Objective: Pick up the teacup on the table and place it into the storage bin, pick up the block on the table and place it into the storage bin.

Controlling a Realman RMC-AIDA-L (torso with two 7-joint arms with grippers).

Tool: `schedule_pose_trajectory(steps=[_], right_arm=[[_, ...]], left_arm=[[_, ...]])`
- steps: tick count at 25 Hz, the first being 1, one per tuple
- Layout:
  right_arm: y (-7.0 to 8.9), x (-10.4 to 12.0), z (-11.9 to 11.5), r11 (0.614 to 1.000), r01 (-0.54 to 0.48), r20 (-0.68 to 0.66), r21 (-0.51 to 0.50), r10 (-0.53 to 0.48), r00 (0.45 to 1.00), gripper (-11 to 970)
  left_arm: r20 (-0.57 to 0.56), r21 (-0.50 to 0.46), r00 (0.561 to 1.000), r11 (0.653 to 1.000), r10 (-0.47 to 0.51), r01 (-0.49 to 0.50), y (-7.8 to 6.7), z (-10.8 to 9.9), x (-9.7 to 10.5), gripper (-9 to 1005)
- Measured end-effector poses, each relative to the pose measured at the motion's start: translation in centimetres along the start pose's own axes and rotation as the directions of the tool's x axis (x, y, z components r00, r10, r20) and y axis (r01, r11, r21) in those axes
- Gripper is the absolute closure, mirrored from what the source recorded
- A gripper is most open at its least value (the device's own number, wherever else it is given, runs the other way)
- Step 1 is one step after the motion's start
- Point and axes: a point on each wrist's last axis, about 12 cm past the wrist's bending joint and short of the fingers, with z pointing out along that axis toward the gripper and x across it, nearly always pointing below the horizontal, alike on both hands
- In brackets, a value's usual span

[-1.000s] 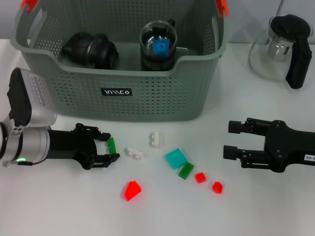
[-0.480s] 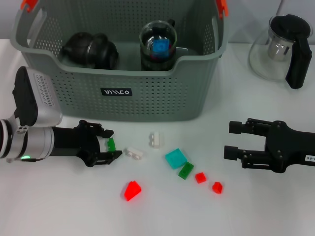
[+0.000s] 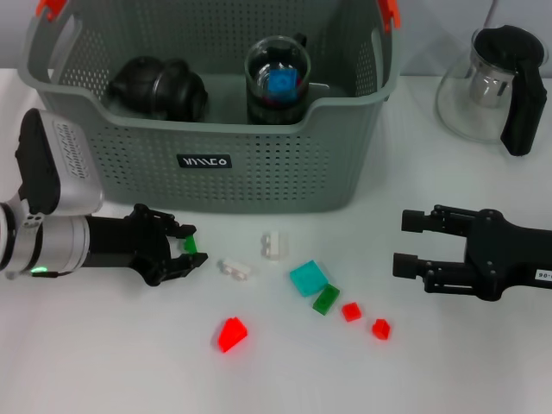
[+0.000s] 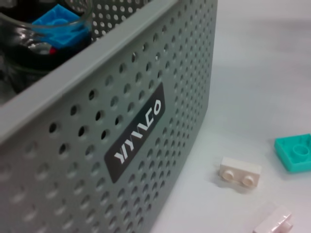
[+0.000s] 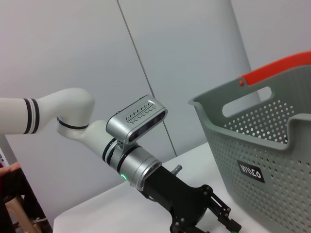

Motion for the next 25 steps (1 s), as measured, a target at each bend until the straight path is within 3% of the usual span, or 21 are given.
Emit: schedule_pose_trajectory(steps=[3, 8, 13, 19, 25], right_arm=[[0.0, 0.0, 0.0, 1.0, 0.0, 0.001, 0.0, 0.0, 1.0, 137], [0.0, 0.0, 0.0, 1.0, 0.0, 0.002, 0.0, 0.0, 1.0, 137], [0.0, 0.0, 0.0, 1.0, 0.0, 0.003, 0.0, 0.0, 1.0, 137], [0.0, -0.1, 0.1, 1.0, 0.004, 0.001, -0.003, -0.004, 1.0, 137], [0.0, -0.1, 0.2, 1.0, 0.005, 0.0, -0.006, -0.005, 1.0, 138]], left_arm=[[0.005, 0.009, 1.0, 1.0, -0.01, 0.01, 0.0, -0.3, -0.2, 589], [0.06, 0.15, 0.996, 0.987, -0.061, 0.051, -0.5, -2.6, -1.1, 589], [0.195, 0.284, 0.976, 0.958, -0.102, 0.043, -1.0, -5.0, -2.7, 588], [0.404, 0.436, 0.907, 0.897, -0.119, -0.076, -1.3, -7.3, -5.9, 588], [0.579, 0.382, 0.805, 0.916, -0.131, -0.126, 0.3, -8.3, -8.9, 589]])
